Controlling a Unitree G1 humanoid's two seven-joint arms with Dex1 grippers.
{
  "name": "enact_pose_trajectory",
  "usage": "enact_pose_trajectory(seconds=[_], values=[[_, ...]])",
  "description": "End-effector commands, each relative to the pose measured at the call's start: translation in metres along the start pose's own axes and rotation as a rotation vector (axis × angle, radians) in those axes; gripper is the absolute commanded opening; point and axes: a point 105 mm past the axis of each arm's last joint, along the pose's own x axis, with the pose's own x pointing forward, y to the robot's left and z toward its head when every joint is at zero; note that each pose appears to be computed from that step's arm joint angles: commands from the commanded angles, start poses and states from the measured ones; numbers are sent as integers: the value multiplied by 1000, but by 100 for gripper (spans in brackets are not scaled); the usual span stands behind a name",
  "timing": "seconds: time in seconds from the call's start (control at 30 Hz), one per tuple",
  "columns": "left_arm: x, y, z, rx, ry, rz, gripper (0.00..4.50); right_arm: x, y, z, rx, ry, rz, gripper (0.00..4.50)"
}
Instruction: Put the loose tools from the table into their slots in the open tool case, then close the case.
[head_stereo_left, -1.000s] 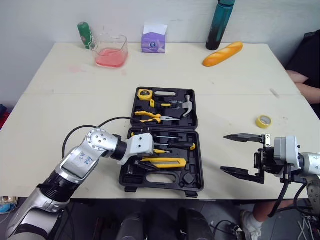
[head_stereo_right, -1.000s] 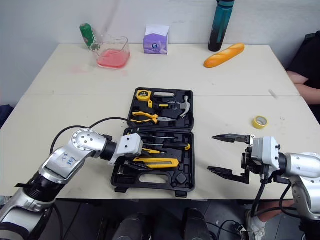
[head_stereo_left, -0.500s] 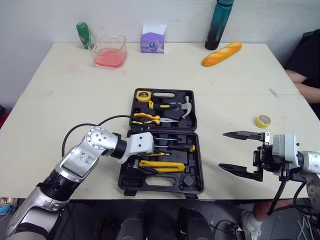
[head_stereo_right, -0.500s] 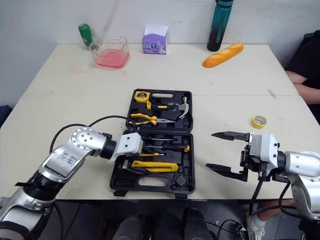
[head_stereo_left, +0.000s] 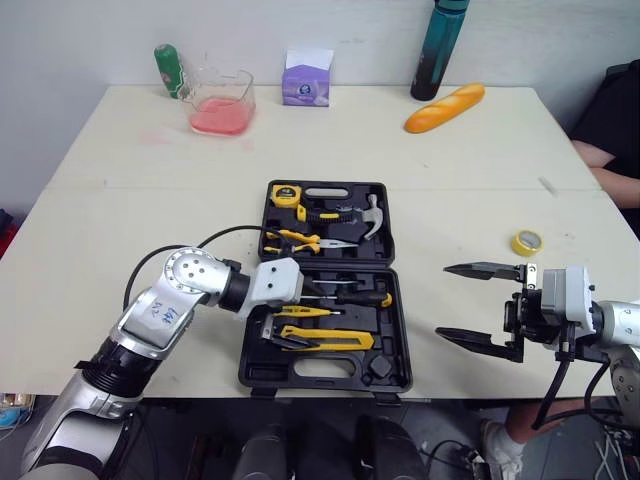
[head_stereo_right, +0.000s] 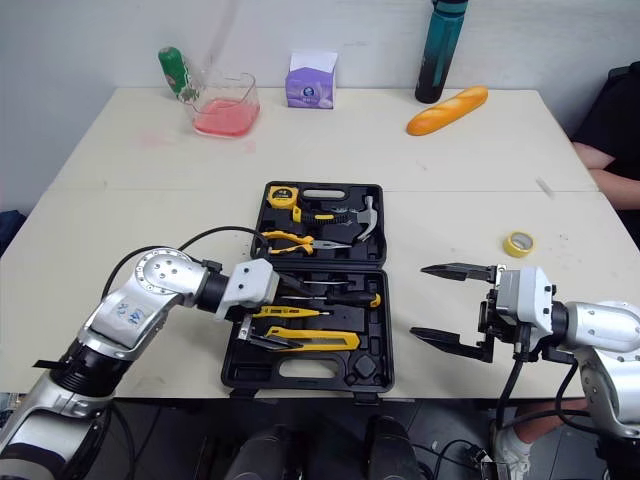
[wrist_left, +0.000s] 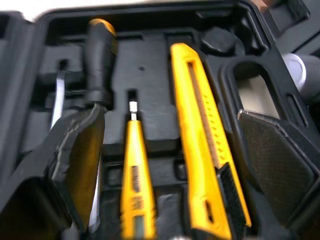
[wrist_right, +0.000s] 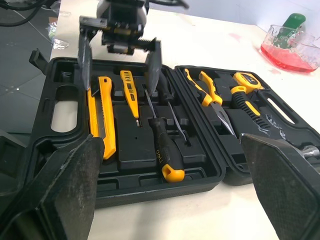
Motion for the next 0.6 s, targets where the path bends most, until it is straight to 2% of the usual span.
enact_pose_trajectory(seconds=[0.03,0.13,0.27,0.37,0.43,0.6], values=[[-17,8,21,79,-105,63,448,-7,-6,4,-29,-6,-42,450],[-32,12,27,68,-153,111,448,-23,-12,0,-36,28,-99,450],[-41,3,22,38,-144,99,448,-39,-11,-3,-36,69,-115,450],[-44,-2,24,41,-183,109,360,-50,-10,-4,-41,95,-132,450],[-41,-4,23,48,-192,103,274,-50,-10,-5,-41,92,-141,450],[-24,-15,19,50,-186,46,24,-44,-9,-4,-35,77,-134,450]])
